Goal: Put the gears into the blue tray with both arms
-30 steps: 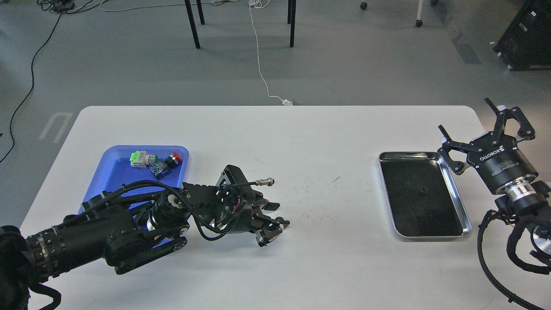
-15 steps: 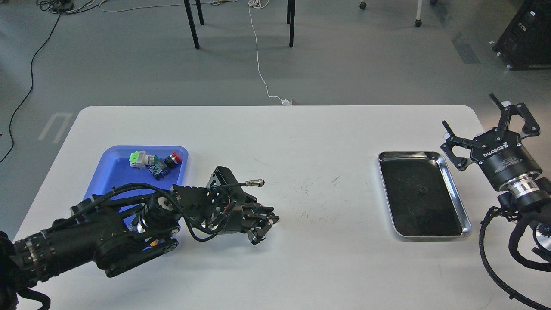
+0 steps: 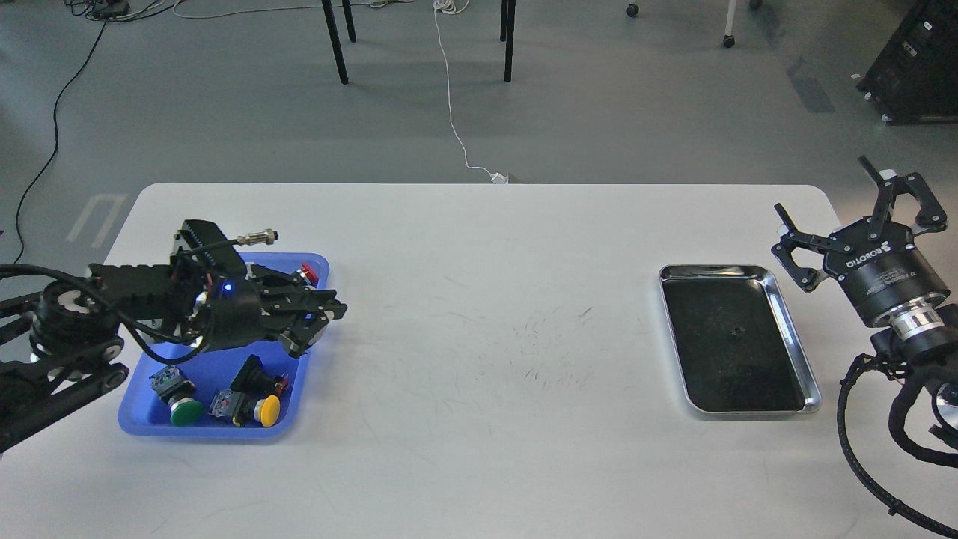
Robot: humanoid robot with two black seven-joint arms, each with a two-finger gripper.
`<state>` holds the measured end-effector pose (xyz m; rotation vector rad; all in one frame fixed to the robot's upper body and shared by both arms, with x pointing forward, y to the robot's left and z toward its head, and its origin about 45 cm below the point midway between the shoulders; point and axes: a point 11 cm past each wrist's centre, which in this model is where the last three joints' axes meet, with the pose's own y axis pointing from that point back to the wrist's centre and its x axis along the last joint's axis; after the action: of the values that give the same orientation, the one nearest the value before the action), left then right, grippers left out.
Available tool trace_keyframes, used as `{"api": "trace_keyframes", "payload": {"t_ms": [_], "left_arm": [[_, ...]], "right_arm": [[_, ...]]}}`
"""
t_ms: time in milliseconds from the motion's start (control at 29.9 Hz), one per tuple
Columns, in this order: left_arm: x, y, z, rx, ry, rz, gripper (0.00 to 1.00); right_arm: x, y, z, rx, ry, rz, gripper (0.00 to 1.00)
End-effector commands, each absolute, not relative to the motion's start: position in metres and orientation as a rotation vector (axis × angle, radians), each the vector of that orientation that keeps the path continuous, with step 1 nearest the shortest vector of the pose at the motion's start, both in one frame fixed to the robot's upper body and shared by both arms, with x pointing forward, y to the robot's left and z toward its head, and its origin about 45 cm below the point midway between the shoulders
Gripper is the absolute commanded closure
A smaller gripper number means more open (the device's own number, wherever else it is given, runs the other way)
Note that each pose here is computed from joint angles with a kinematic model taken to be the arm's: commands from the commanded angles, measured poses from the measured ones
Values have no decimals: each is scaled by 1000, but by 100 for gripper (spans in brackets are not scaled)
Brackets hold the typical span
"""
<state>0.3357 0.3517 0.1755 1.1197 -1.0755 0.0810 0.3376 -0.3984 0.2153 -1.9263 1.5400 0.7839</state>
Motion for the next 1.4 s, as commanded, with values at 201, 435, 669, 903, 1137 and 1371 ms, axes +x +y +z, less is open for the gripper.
{"api": "trace_keyframes", "payload": {"t_ms": [201,435,669,903,1137,1371], "left_arm": [[324,429,136,1273,-890,194,87],[318,429,126,1277,-864,193,84],[323,428,127,1257,-859,216,33],[344,416,152,1109,-792,433,16],[413,389,250,565,-530,988,2],[456,343,298,-37,3,1179,2]], "right_arm": [[339,-385,223,-1944,1486,792,2],[340,-390,228,-1945,1491,773,2],[340,-390,228,-1948,1490,771,2],[343,-406,246,-1976,1519,704,2],[357,-437,323,-2211,1574,361,2],[360,-448,393,-2495,1600,-84,2]]}}
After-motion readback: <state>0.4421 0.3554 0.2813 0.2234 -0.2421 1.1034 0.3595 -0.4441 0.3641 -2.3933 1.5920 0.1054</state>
